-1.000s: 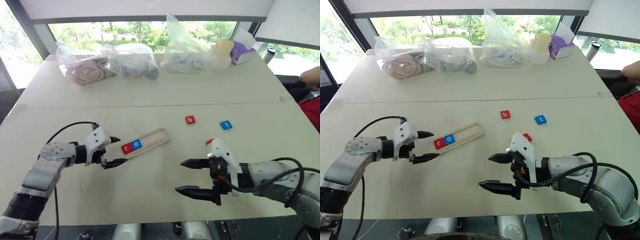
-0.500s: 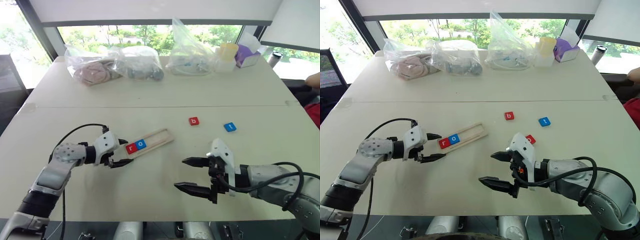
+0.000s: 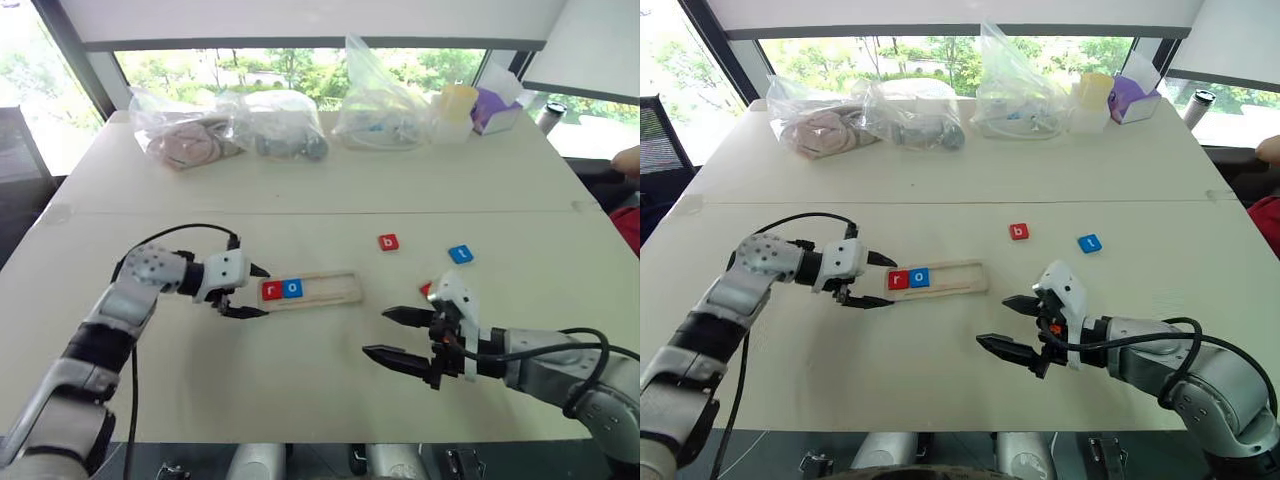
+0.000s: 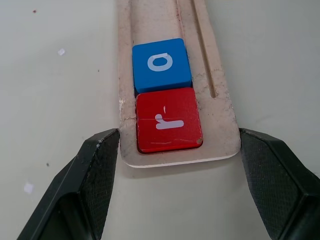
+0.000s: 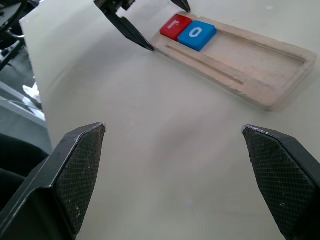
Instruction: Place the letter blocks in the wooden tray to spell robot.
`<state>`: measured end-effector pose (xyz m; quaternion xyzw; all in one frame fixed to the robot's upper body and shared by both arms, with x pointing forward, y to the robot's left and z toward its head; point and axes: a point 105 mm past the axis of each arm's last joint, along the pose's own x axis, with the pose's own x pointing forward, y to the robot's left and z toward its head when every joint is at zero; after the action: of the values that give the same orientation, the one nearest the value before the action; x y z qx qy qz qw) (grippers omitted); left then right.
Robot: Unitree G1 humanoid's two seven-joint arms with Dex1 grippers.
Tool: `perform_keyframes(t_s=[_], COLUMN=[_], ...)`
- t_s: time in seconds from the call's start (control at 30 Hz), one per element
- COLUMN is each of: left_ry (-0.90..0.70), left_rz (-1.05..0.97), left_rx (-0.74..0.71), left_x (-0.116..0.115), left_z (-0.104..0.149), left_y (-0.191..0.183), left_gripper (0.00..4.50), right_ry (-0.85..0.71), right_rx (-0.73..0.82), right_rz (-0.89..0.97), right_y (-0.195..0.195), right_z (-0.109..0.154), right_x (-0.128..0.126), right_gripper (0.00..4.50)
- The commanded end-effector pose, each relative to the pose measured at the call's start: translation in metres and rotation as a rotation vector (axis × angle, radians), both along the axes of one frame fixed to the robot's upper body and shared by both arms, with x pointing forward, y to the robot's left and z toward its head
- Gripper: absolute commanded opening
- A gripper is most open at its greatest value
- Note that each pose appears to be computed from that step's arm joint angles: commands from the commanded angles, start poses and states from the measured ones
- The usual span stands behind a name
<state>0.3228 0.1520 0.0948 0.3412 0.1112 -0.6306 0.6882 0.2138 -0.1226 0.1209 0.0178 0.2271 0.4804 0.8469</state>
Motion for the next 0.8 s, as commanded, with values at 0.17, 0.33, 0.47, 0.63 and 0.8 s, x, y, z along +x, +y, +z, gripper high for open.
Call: perform_keyframes(t_s=[0.17,0.33,0.47,0.63,0.8], left_ry=[0.004,0.028,-0.001,-0.021,0.084], left_rz=[-0.082,-0.060,-0.034,-0.003,0.151], left_rx=[0.066,0.013,0.030,0.073,0.072], left_x=[0.008,0.006,0.007,0.003,-0.015], left_z=[-0.014,-0.017,-0.017,-0.008,0.011], left_y=[-0.002,-0.006,-0.001,0.020,0.064], left_gripper=[3.15,4.45,4.45,4.45,4.45], right_ry=[-0.047,-0.054,-0.098,-0.201,-0.228], right_rx=[0.017,0.017,0.024,0.029,-0.083], right_rz=[-0.042,-0.066,-0.094,-0.228,-0.498], right_y=[-0.002,-0.005,-0.007,-0.016,-0.022], right_z=[0.007,0.008,0.014,0.027,0.014], right_x=[-0.003,-0.002,0.008,0.043,0.103], right_gripper=[4.50,4.50,4.50,4.50,4.50])
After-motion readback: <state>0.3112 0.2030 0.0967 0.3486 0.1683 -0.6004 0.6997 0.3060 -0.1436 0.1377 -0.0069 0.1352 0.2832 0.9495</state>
